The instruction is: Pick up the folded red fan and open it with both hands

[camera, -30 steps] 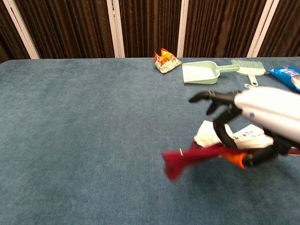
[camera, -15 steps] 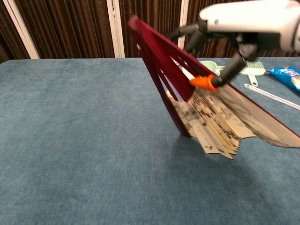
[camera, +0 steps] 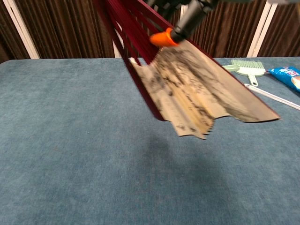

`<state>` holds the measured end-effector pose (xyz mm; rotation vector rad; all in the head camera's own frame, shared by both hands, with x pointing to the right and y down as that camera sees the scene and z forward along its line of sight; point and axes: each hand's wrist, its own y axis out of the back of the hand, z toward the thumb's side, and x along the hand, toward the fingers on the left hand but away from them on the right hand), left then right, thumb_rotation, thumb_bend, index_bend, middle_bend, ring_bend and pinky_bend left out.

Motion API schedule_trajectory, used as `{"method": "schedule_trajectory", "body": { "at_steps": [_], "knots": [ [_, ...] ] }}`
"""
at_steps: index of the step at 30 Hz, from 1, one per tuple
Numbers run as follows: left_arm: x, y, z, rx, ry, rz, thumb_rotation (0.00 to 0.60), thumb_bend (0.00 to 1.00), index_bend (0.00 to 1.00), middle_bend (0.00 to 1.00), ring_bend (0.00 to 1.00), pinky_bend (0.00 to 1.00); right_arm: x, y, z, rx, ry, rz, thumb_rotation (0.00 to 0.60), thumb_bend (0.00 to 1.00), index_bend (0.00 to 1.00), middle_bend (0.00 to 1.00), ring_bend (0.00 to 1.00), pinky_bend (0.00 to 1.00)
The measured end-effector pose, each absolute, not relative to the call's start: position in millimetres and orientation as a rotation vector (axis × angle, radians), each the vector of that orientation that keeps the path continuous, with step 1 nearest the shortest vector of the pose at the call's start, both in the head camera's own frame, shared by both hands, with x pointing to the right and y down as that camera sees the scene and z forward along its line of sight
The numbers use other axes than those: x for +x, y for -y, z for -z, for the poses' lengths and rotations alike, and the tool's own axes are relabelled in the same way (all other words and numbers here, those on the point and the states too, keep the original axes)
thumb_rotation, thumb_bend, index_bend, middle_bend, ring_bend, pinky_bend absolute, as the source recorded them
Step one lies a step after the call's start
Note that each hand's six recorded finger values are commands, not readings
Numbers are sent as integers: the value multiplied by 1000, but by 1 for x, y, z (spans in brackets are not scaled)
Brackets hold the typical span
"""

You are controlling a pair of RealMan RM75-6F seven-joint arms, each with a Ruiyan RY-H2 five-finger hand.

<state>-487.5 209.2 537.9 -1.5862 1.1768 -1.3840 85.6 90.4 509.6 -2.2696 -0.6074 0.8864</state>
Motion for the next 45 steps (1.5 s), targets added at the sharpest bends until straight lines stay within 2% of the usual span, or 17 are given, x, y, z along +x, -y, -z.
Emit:
{"method": "schedule_trajectory", "body": {
  "at_steps": [14, 25, 33, 45],
  "knots": [
    [-475, -205, -546, -1683, -1182, 1314, 600, 208, 130, 0, 0, 151, 19, -96, -494, -2271, 607, -755, 600, 552, 736, 121, 247, 174],
    [-430, -196, -563, -1960, -1237, 1130, 600, 208, 226, 12, 0, 151, -26, -119, -477, -2303, 564, -659, 600, 551, 740, 121, 247, 188],
    [-390, -186, -572, -2228, -1306, 1000, 600, 208, 263, 30, 0, 151, -42, -136, -475, -2304, 570, -645, 600, 553, 750, 121, 247, 188],
    [-342, -186, -586, -2485, -1260, 934, 600, 208, 357, 62, 0, 151, -48, -141, -468, -2307, 600, -624, 600, 554, 750, 121, 247, 188]
  ]
}}
